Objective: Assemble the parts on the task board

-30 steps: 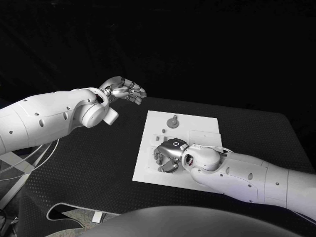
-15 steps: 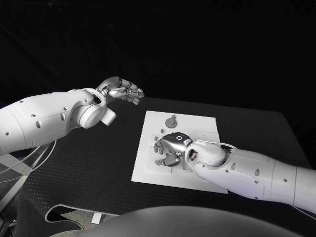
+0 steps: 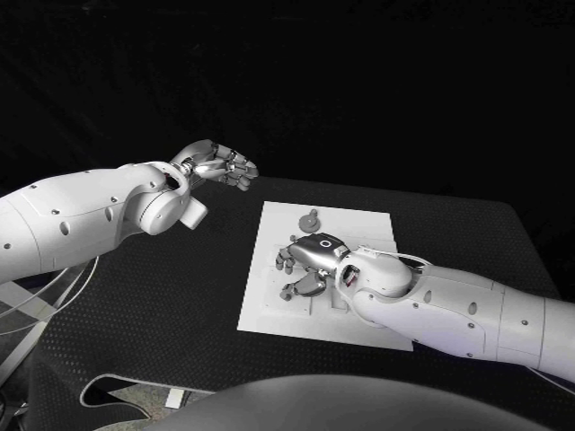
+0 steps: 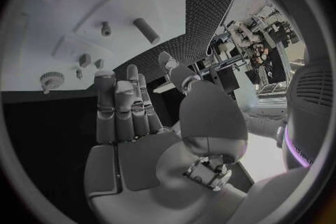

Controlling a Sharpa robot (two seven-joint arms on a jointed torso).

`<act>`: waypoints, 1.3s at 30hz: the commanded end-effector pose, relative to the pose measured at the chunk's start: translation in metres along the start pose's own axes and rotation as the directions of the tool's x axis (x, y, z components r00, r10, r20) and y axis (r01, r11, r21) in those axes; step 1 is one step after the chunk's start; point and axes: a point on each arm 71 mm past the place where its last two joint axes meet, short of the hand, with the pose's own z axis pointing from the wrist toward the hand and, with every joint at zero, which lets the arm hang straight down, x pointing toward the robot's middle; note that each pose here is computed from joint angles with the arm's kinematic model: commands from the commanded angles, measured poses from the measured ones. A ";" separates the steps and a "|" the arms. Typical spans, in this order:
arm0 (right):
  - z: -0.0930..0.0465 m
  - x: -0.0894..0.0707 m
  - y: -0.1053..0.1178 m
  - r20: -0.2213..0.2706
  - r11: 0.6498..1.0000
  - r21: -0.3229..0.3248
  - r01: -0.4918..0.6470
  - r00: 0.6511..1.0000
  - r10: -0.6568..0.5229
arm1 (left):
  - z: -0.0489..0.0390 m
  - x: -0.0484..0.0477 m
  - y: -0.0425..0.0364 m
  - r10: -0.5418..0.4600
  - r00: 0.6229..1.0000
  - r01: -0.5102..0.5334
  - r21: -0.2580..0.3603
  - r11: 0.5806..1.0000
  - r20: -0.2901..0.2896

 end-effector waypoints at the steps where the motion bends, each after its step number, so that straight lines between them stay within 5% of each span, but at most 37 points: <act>1: 0.002 0.001 0.002 -0.010 1.000 -0.004 -0.015 1.000 0.015 | 0.0005 0.0016 -0.0017 -0.002 1.000 0.002 0.008 1.000 -0.011; 10: 0.011 0.002 0.004 0.027 1.000 0.019 0.023 0.999 -0.024 | 0.0010 0.0026 -0.0021 -0.002 1.000 0.002 0.008 1.000 -0.015; 39: 0.012 0.021 0.001 -0.058 0.997 0.017 0.073 0.996 -0.072 | 0.0013 0.0026 -0.0020 -0.002 1.000 0.002 0.006 1.000 -0.014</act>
